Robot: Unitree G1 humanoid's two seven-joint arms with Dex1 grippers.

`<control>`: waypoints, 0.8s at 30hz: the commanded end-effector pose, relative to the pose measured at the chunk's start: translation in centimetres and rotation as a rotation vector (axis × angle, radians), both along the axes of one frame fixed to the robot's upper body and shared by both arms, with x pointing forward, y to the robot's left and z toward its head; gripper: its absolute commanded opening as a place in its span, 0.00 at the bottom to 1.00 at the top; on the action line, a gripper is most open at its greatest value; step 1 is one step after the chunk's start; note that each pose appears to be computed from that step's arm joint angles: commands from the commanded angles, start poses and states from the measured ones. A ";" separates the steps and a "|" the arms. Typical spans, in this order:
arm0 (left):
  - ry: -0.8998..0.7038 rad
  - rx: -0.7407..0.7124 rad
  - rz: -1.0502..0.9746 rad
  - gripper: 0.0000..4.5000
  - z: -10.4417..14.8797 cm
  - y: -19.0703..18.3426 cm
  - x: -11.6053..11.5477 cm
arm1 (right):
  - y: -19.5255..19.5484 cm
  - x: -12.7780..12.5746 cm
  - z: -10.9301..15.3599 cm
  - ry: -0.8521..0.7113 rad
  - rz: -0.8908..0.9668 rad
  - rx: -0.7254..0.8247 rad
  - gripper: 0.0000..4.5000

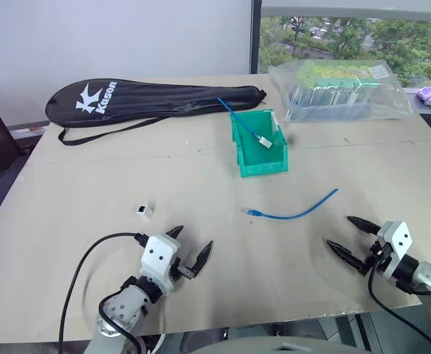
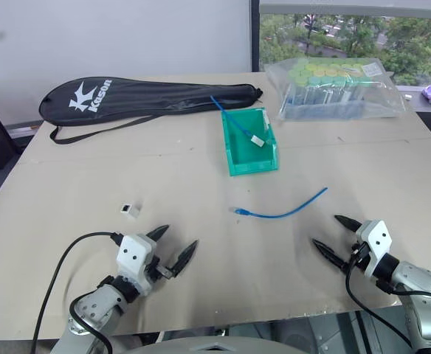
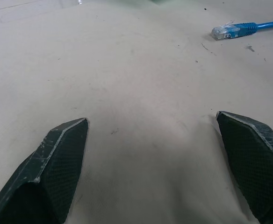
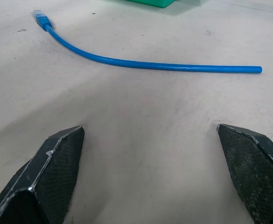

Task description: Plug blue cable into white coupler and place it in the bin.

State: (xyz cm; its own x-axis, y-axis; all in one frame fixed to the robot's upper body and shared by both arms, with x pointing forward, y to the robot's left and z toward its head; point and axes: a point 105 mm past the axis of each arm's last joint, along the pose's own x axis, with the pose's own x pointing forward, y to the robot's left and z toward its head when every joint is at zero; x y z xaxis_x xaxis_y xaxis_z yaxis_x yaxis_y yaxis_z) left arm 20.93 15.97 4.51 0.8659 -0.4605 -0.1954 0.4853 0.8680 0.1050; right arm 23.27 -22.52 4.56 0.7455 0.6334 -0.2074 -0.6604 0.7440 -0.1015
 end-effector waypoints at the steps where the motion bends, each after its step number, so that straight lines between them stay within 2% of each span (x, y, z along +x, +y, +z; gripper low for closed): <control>1: 0.042 -0.010 -0.019 1.00 -0.5 -0.6 -0.5 | -1.2 -0.5 -0.4 0.029 -0.027 -0.021 1.00; 8: 0.038 -0.027 -0.033 1.00 0.5 -1.1 0.0 | -1.3 -0.6 -0.4 0.032 -0.022 -0.027 1.00; 24: 0.045 -0.004 -0.071 1.00 0.4 -0.8 0.0 | -1.1 -1.0 -0.4 0.034 -0.021 -0.021 1.00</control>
State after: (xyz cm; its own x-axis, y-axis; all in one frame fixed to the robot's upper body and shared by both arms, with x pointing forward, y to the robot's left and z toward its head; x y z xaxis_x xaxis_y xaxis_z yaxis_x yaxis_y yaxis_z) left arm 21.11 15.43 5.10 0.8359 -0.4991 -0.2285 0.5288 0.8438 0.0917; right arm 22.83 -22.94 4.54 0.7443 0.6307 -0.2197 -0.6604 0.7441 -0.1009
